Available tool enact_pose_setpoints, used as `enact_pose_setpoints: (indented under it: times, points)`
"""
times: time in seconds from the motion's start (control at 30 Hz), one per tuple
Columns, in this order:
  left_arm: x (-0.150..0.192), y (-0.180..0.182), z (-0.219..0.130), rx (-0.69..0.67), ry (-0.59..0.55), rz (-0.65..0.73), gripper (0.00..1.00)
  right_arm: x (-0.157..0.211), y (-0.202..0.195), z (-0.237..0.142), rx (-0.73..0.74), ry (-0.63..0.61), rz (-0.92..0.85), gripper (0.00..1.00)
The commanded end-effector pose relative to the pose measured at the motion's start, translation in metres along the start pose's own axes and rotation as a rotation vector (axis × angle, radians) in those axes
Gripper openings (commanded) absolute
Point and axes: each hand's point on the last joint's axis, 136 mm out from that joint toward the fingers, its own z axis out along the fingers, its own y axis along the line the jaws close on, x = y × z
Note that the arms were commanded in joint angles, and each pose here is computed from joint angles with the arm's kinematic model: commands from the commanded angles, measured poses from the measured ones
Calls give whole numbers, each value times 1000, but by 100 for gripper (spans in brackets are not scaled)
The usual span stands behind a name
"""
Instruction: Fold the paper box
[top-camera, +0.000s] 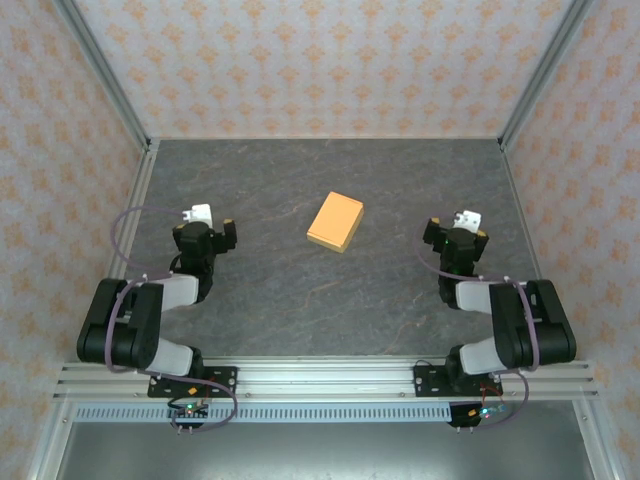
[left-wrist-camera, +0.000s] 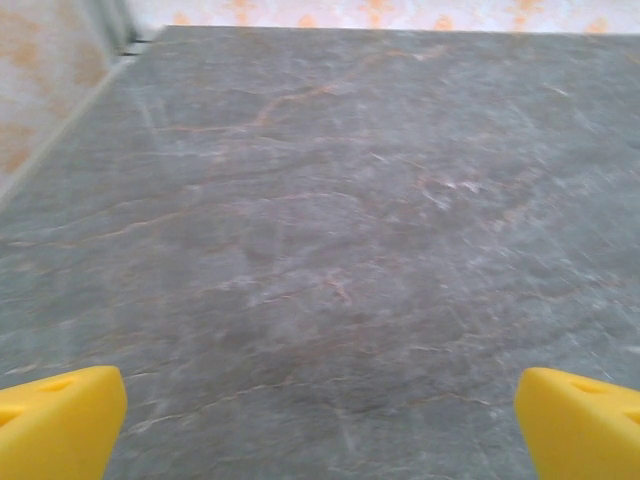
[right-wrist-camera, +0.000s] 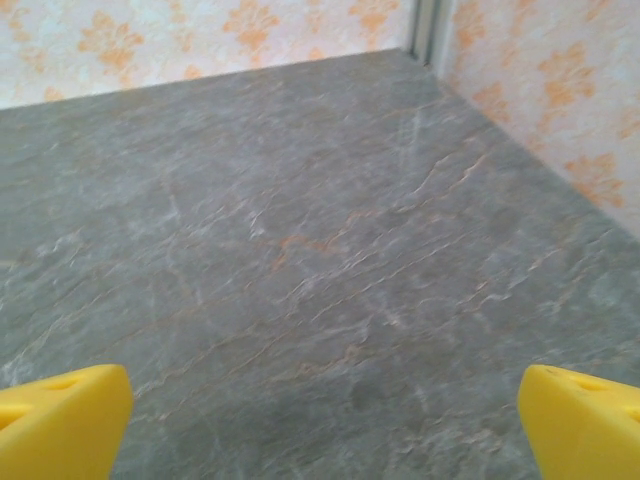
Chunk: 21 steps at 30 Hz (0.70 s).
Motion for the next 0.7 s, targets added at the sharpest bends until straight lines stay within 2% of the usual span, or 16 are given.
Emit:
enact_pose_setpoints:
  times: [0.0,0.2,0.67]
  points:
    - [-12,-13,8,70,-27,23,100,-4,12,3,-77,-48,9,99]
    - [-11,-6,9,45,-27,6,100,-1,10,24,-56,63,21,99]
    - [-12,-7,9,42,-30,7,100,-2,11,24,-57,59,19,99]
